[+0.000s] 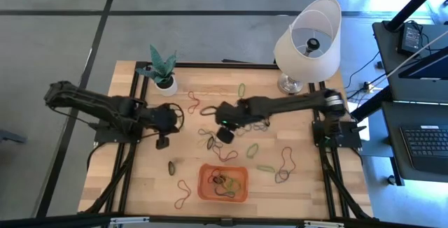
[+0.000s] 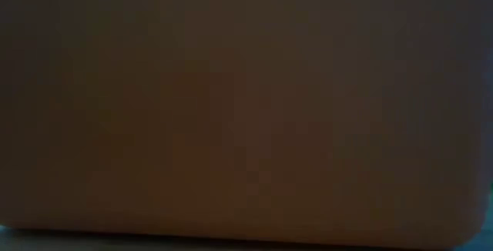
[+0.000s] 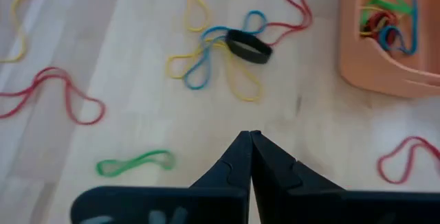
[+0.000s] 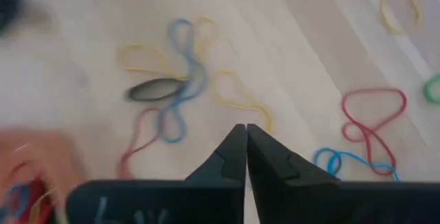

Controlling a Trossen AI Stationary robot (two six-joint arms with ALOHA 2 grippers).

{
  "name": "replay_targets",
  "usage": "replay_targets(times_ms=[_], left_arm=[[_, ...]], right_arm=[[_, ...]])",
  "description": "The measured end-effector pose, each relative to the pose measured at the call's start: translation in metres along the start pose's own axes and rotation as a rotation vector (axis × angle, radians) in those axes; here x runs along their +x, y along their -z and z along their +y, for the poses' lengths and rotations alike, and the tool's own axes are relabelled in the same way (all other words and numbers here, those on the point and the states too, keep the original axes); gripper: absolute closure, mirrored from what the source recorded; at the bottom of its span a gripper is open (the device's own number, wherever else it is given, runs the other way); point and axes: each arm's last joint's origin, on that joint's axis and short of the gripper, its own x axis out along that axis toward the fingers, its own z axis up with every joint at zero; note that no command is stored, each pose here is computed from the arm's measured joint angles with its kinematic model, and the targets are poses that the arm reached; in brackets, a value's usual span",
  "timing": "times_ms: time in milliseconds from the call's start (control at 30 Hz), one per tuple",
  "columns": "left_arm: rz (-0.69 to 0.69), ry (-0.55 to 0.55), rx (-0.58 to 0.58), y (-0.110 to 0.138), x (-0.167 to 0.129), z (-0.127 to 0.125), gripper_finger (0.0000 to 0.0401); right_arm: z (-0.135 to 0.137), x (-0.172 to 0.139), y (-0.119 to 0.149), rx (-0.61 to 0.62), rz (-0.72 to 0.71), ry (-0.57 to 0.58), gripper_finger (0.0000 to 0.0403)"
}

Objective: Pick and place rubber bands into bin
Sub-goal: Put the yellow rubber band into the bin

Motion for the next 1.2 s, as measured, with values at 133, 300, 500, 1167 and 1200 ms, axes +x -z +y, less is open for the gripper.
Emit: replay_targets(times_ms=[133,300,500,1167,1200], left_arm=[[0.008,-0.017,-0.011,0.010,0.000,0.009,0.0398],[0.020,-0.029,0.001,0.013,0.000,0.013,0.0399],[0.023,-0.030,0.055,0.013,0.000,0.013,0.0398],[0.024,-0.029,0.083,0.013,0.000,0.013,0.0398],[0.024,-0.029,0.083,0.013,0.000,0.013,0.0399]], right_arm=[[-0.012,0.033,-0.011,0.091,0.107,0.070,0.0359],[-0.021,0.065,-0.013,0.193,0.211,0.058,0.0314],[-0.022,0.089,-0.008,0.270,0.253,0.093,0.0261],[-0.013,0.138,0.011,0.261,0.323,0.160,0.0350],[-0.012,0.138,0.012,0.253,0.322,0.165,0.0374]])
